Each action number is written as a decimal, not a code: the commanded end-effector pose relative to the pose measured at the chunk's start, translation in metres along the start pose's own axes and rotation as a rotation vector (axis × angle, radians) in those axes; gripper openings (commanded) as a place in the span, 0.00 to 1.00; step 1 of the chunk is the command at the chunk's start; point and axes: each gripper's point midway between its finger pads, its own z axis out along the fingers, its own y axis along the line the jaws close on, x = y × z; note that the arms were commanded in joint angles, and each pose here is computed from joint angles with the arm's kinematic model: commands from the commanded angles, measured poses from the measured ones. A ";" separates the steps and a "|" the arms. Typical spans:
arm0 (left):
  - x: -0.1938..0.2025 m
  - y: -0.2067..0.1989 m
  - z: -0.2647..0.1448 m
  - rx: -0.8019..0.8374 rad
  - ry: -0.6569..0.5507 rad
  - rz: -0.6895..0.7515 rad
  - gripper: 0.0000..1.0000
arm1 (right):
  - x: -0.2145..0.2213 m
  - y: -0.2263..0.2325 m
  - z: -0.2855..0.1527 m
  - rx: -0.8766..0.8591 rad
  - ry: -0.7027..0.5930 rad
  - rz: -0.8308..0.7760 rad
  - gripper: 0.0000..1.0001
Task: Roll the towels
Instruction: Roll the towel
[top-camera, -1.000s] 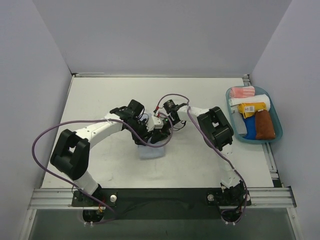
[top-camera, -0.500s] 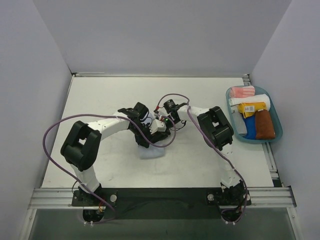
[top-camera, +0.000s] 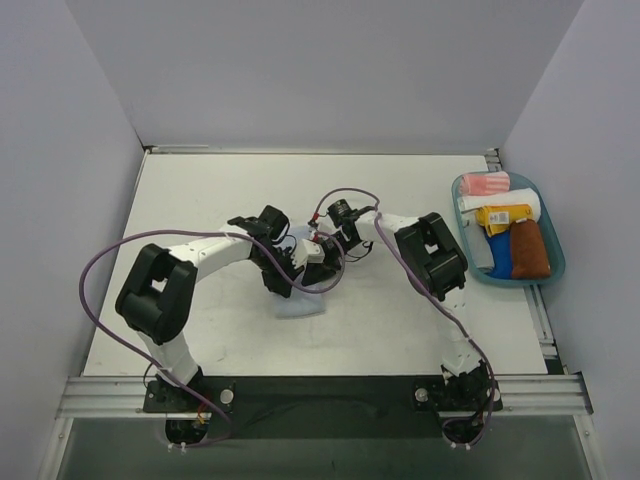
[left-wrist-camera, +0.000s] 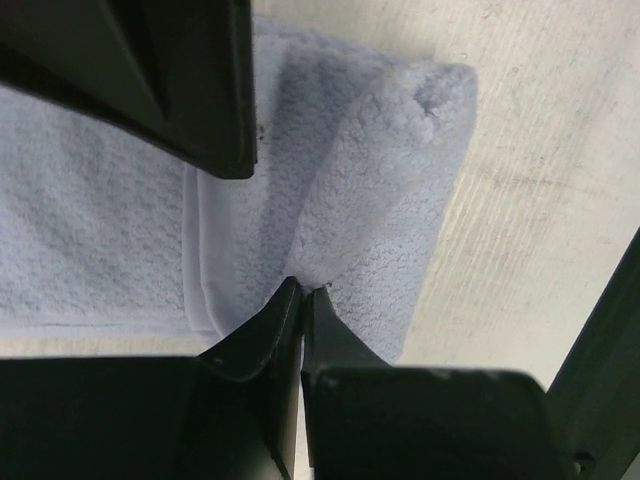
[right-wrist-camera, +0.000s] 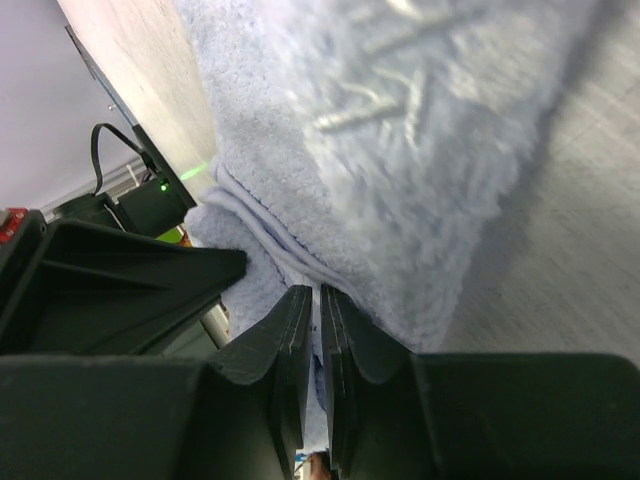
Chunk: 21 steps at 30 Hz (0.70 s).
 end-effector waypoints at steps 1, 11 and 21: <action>0.005 0.006 -0.004 -0.005 0.016 -0.019 0.00 | 0.009 -0.031 0.006 0.095 0.019 0.046 0.12; -0.006 0.027 0.012 -0.016 0.021 -0.028 0.07 | 0.003 -0.031 -0.002 0.091 -0.004 0.041 0.15; -0.043 -0.002 -0.047 -0.044 -0.129 0.044 0.53 | -0.016 0.003 -0.071 0.054 -0.124 -0.062 0.38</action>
